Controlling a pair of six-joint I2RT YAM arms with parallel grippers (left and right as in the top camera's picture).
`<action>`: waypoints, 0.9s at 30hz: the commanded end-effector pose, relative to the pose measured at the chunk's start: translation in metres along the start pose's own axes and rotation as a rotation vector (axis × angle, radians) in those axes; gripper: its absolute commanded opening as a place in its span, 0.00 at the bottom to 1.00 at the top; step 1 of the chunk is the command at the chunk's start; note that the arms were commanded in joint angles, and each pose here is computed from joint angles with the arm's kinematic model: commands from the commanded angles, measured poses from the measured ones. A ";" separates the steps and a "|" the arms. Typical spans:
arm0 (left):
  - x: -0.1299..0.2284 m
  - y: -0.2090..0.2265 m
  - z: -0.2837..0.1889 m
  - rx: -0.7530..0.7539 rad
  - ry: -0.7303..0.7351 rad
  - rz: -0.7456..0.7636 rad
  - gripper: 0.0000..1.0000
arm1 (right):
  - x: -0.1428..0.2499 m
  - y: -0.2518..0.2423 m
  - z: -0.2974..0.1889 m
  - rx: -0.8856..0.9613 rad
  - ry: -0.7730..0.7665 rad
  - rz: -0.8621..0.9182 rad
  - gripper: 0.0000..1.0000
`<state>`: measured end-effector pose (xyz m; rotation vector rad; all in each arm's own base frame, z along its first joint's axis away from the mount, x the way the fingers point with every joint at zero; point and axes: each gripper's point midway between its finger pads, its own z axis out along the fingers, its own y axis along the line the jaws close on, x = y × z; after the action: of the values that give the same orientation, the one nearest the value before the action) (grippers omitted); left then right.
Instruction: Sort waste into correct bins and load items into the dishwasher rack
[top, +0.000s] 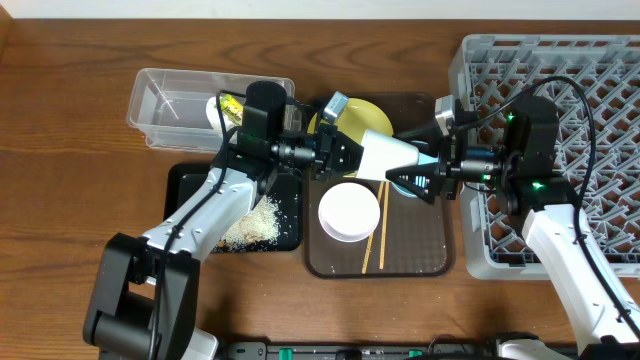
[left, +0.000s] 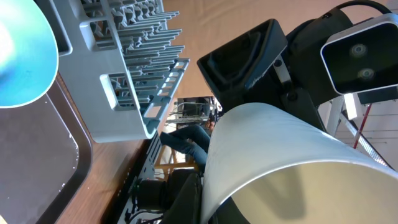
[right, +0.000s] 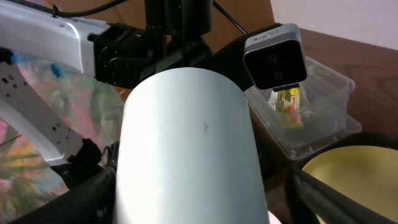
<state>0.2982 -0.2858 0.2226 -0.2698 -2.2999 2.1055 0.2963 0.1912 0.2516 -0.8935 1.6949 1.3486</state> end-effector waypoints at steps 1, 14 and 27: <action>0.000 -0.004 0.000 0.008 0.009 0.007 0.06 | -0.005 0.007 0.003 -0.031 0.001 -0.008 0.77; -0.008 0.001 0.000 -0.019 -0.038 0.061 0.27 | -0.003 0.005 0.004 -0.018 0.005 0.001 0.65; -0.029 0.098 -0.037 -0.511 -0.271 0.104 0.38 | 0.027 -0.051 -0.008 0.337 0.094 0.142 0.49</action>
<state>0.3213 -0.2658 0.1455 -0.0402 -2.7499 1.7726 0.3146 0.1805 0.2108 -0.7055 1.9721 1.1946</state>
